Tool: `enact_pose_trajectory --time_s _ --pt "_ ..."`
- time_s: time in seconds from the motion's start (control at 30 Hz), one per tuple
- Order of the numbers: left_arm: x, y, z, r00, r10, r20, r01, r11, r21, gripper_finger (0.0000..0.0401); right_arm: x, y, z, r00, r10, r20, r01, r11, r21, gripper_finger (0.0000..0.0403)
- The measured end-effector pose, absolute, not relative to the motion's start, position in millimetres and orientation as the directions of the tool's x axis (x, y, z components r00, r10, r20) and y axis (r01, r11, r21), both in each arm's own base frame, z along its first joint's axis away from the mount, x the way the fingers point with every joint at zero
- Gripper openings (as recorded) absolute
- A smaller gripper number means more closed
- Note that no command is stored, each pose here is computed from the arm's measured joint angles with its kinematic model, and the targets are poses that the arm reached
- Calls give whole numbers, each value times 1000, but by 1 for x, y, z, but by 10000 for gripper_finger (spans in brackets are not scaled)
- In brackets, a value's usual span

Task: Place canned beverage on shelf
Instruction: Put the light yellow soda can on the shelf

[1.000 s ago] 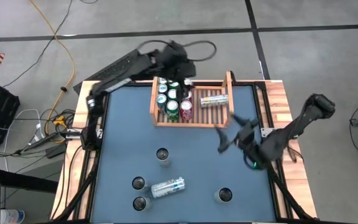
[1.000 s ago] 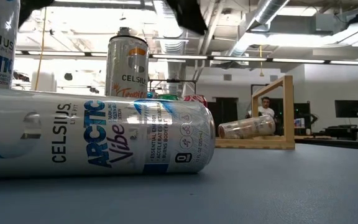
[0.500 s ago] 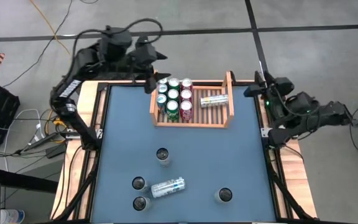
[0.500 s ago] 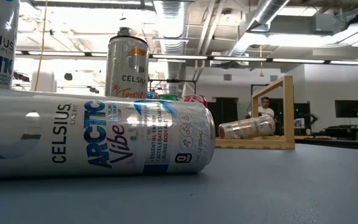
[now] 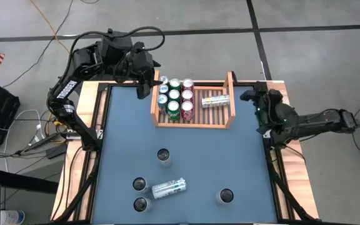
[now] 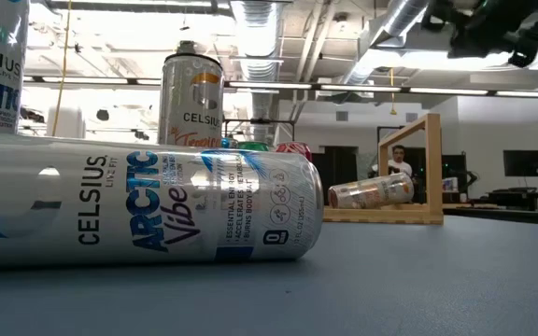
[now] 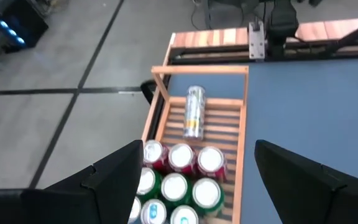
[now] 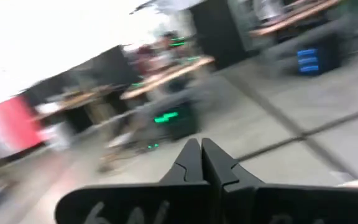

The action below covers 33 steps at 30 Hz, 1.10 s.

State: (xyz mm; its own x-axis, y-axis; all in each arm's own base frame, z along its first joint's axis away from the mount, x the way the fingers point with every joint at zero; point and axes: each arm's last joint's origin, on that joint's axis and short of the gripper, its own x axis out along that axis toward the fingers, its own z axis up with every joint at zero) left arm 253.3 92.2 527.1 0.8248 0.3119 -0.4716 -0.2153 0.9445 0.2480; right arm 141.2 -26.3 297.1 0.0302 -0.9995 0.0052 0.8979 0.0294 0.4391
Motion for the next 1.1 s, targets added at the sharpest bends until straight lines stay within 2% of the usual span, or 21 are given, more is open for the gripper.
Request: enact_pose_trajectory --time_s 0.03,0.07,0.13,0.17,0.2,0.23,0.3,0.37,0.43,0.5,0.6,0.67,0.73,0.8,0.9,1.03,1.1 --pt "253 92 526 820 310 -481 -213 945 247 296 144 -23 297 99 -995 27 892 101 440 3" --pt "252 92 525 814 308 -492 -210 947 245 296 148 -19 297 214 -975 66 877 221 426 4" --pt "252 92 524 806 305 -507 -202 948 248 296 160 -8 297 547 -818 176 731 570 376 3" --pt "251 91 523 803 303 -513 -196 947 253 296 165 -3 297 671 -715 197 626 688 367 2" --pt "251 91 523 800 302 -518 -191 947 257 296 170 1 299 756 -628 185 535 756 377 1" --pt "251 91 522 799 301 -521 -187 947 262 296 173 3 303 812 -565 150 469 783 409 1" --pt "251 91 522 798 295 -526 -176 948 264 296 176 3 310 896 -444 9 387 792 472 1" --pt "251 91 522 799 288 -527 -171 950 261 296 180 1 328 940 -312 -141 341 812 474 1" --pt "251 91 522 800 286 -527 -165 950 265 296 178 -3 351 907 -311 -284 413 791 452 0" --pt "251 91 522 800 286 -527 -165 950 266 296 165 -15 370 759 -477 -443 637 683 356 0" --pt "251 91 521 800 286 -528 -170 951 257 296 137 -33 386 372 -701 -608 920 363 145 0" --pt "251 91 521 799 286 -529 -174 952 252 296 120 -44 387 145 -722 -676 985 168 32 0" --pt "252 91 521 800 286 -528 -171 951 256 296 116 -56 383 27 -723 -690 999 49 -13 0" --pt "254 92 520 802 286 -524 -166 950 265 296 118 -72 368 10 -689 -725 998 50 -34 0" --pt "259 94 519 802 287 -525 -165 950 266 296 117 -105 337 78 -607 -791 993 121 4 0" --pt "264 96 516 802 289 -523 -173 950 259 296 96 -145 294 219 -539 -813 976 134 174 0" --pt "265 96 516 800 294 -523 -181 949 258 296 84 -155 276 240 -519 -821 970 90 226 0"
